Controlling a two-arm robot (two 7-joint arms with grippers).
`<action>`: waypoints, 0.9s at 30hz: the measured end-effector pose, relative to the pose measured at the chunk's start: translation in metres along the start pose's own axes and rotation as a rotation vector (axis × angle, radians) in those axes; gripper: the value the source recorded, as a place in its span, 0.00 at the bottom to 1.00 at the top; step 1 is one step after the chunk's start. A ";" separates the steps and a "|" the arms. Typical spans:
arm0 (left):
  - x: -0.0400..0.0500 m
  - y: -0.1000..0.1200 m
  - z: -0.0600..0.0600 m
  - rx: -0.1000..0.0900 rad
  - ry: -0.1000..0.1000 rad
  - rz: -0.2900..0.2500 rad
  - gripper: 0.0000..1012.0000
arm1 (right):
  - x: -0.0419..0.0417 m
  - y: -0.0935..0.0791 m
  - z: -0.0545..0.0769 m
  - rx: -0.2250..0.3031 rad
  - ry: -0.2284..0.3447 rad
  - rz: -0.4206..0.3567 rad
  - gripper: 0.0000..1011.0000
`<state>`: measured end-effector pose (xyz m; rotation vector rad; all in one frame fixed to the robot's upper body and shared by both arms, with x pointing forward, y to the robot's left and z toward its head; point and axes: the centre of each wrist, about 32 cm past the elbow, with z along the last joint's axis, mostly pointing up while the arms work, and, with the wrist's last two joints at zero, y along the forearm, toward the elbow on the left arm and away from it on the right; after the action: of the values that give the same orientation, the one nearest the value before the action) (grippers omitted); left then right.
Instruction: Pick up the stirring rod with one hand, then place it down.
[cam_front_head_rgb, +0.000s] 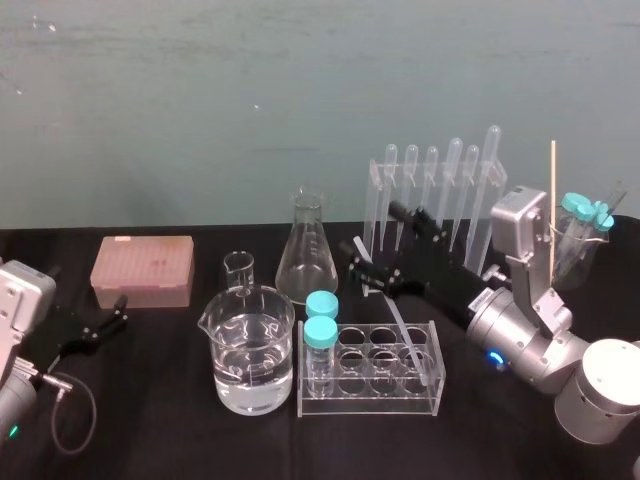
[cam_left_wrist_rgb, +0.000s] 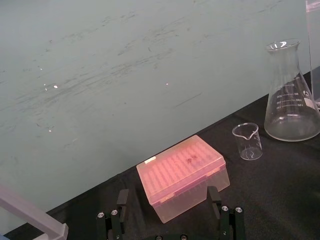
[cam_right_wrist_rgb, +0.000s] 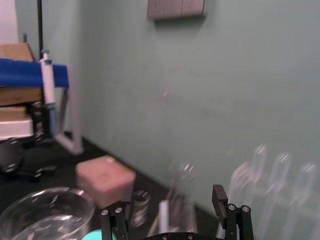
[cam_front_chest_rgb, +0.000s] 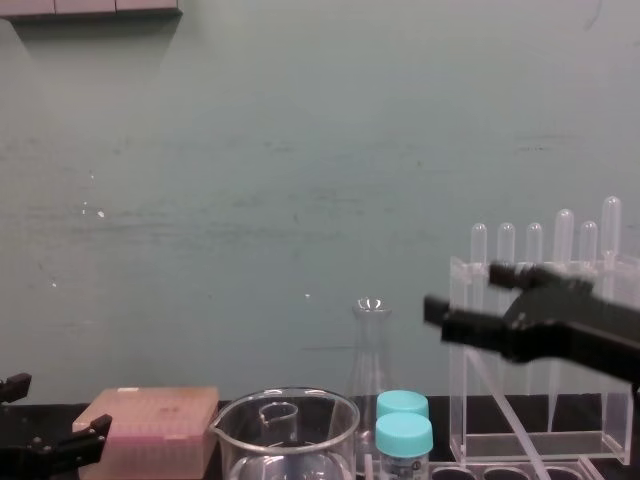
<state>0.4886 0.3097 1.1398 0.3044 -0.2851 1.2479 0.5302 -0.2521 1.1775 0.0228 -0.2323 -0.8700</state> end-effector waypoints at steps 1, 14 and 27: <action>0.0000 0.000 0.000 0.000 0.000 0.000 0.99 | -0.0001 0.001 0.000 -0.015 0.019 0.009 0.99; 0.0000 0.000 0.000 0.000 0.000 0.000 0.99 | -0.0058 -0.002 -0.005 -0.168 0.181 0.022 0.99; 0.0000 0.000 0.000 0.000 0.000 0.000 0.99 | -0.0061 -0.002 -0.005 -0.166 0.175 0.016 0.99</action>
<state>0.4886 0.3097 1.1398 0.3045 -0.2851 1.2479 0.5261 -0.2490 1.1715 -0.0573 0.0040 -0.8638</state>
